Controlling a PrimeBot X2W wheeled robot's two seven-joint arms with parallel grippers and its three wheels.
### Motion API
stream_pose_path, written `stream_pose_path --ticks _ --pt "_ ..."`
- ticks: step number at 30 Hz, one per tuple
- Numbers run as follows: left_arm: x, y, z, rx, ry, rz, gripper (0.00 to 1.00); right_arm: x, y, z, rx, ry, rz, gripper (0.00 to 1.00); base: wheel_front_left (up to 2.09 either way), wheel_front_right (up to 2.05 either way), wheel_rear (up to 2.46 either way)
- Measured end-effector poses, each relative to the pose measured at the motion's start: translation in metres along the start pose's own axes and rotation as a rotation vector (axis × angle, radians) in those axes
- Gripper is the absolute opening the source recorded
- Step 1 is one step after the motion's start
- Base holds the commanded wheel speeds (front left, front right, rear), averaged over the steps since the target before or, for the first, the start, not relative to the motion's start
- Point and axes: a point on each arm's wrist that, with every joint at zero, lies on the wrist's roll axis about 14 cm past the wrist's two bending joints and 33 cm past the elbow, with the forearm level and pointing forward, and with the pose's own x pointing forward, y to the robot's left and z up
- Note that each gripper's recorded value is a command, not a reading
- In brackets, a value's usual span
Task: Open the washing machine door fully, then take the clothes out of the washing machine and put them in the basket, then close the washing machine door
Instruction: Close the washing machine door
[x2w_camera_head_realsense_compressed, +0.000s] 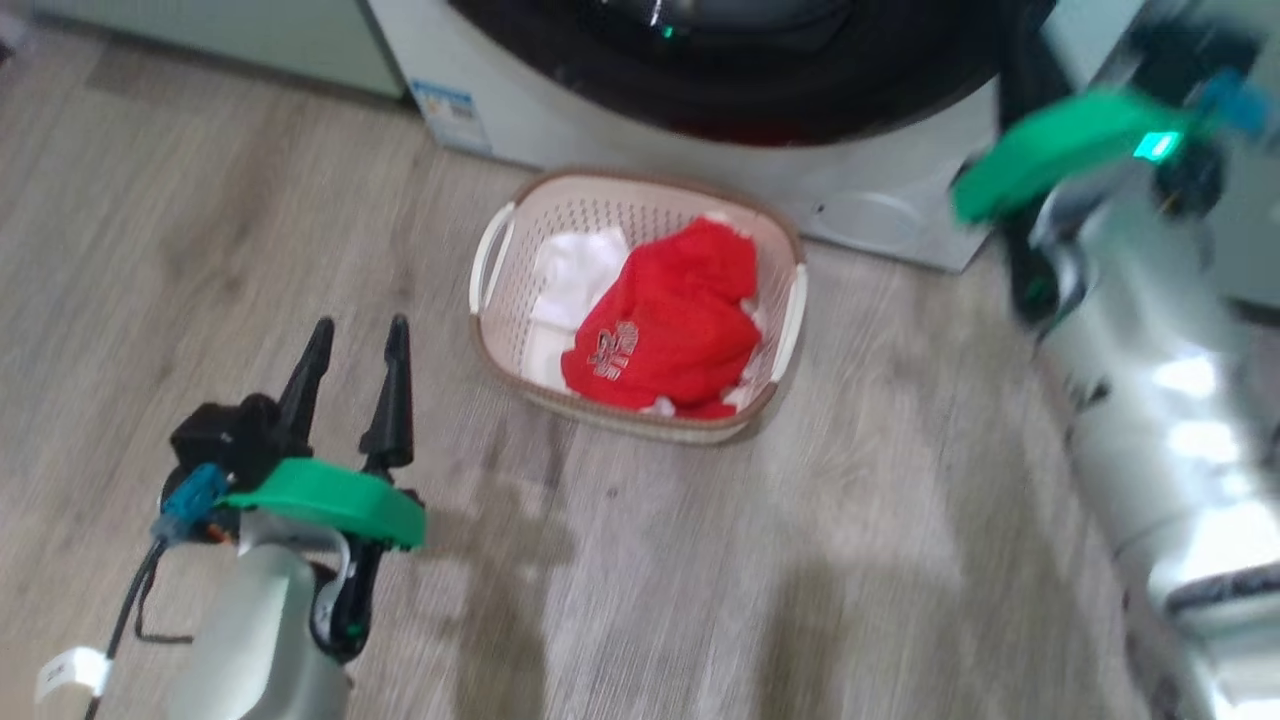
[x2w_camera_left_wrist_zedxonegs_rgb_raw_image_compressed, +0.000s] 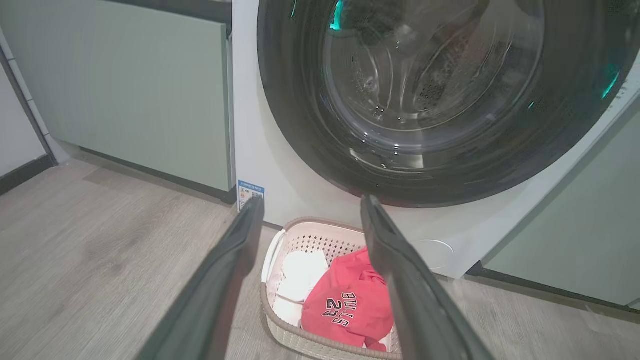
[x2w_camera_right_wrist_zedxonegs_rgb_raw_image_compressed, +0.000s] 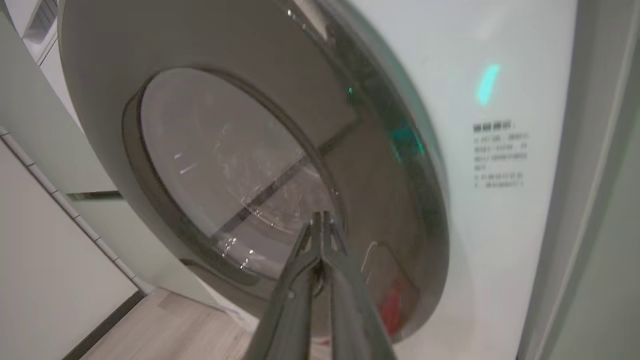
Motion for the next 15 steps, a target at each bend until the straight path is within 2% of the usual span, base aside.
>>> stream_pose_path --ticks 1,6,9,15 --pt "-0.006 0.001 0.005 0.0 -0.01 -0.016 1.0 -0.018 0.007 -0.009 0.018 0.024 0.002 1.0 0.0 0.0 0.0" --pt "-0.025 0.014 0.01 0.026 -0.007 -0.031 1.0 -0.056 0.01 0.001 0.021 0.006 -0.022 1.0 0.0 0.0 0.0" --pt "-0.03 0.019 0.018 0.032 -0.024 -0.038 1.0 -0.082 0.001 0.01 0.006 -0.018 -0.065 1.0 0.0 0.0 0.0" --pt "-0.022 -0.007 0.028 0.027 -0.049 -0.131 1.0 -0.138 -0.038 0.024 -0.065 -0.079 -0.194 1.0 0.0 0.0 0.0"
